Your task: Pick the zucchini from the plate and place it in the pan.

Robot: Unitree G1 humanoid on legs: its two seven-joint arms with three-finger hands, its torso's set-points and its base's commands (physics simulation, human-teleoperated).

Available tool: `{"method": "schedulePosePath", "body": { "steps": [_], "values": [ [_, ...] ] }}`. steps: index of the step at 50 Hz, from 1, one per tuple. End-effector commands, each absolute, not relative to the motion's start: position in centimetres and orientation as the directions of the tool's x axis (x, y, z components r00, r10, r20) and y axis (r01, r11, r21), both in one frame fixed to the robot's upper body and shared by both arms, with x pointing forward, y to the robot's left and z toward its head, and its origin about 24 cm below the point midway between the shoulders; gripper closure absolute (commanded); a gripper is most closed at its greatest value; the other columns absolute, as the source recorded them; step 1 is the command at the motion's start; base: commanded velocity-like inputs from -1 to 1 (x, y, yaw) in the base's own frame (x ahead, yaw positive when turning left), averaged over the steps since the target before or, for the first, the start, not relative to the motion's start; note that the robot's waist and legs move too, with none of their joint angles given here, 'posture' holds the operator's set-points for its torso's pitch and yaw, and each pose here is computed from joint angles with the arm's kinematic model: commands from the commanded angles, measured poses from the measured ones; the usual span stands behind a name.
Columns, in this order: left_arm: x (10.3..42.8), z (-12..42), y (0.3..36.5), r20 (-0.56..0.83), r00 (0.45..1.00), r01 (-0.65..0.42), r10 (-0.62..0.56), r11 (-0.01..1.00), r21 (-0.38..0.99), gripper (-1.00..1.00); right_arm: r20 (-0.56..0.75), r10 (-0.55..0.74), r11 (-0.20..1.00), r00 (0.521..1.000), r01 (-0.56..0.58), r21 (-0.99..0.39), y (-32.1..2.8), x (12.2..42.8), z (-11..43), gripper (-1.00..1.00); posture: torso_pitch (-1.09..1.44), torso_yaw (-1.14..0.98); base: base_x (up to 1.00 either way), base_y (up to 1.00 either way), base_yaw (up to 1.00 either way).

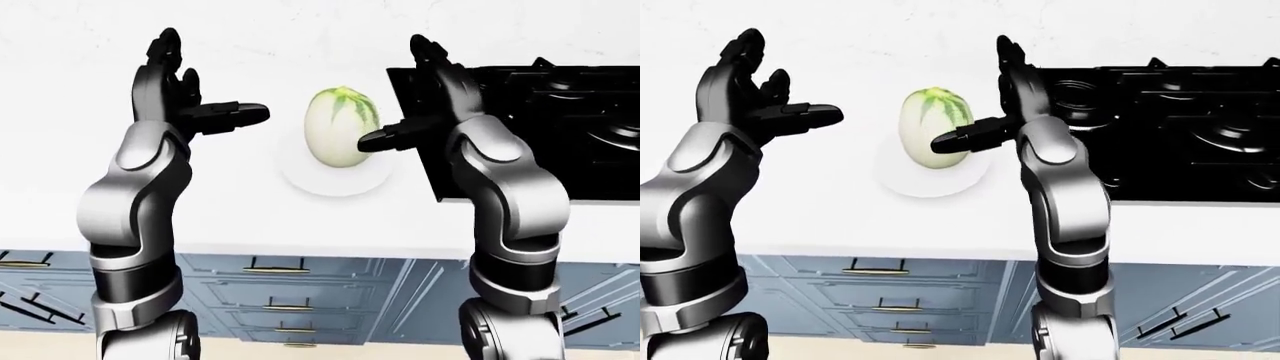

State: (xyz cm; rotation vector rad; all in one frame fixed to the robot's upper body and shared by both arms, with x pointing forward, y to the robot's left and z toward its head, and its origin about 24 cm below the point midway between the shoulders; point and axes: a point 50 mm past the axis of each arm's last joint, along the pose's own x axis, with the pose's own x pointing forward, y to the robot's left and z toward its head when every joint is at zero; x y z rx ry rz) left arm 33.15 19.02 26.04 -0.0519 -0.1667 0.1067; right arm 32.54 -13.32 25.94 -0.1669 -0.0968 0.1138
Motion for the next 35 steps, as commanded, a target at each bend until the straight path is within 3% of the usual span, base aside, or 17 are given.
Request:
{"method": "schedulePosePath", "body": {
  "steps": [1, 35],
  "values": [
    [32.6, 28.0, 19.0, 0.255, 0.961, -0.097, 0.111, 0.993, -0.065, -1.00, 0.178, 0.123, 0.979, 0.976, -0.089, -0.185, -13.3, 32.1, 27.5, -1.00, 0.00, 0.00, 0.00, 0.00, 0.00],
    [32.6, 27.8, 19.0, 0.251, 0.962, -0.098, 0.111, 0.993, -0.065, -1.00, 0.084, 0.163, 0.961, 0.983, -0.139, -0.241, -11.2, 36.0, 25.0, -1.00, 0.00, 0.00, 0.00, 0.00, 0.00]
  ]
}}
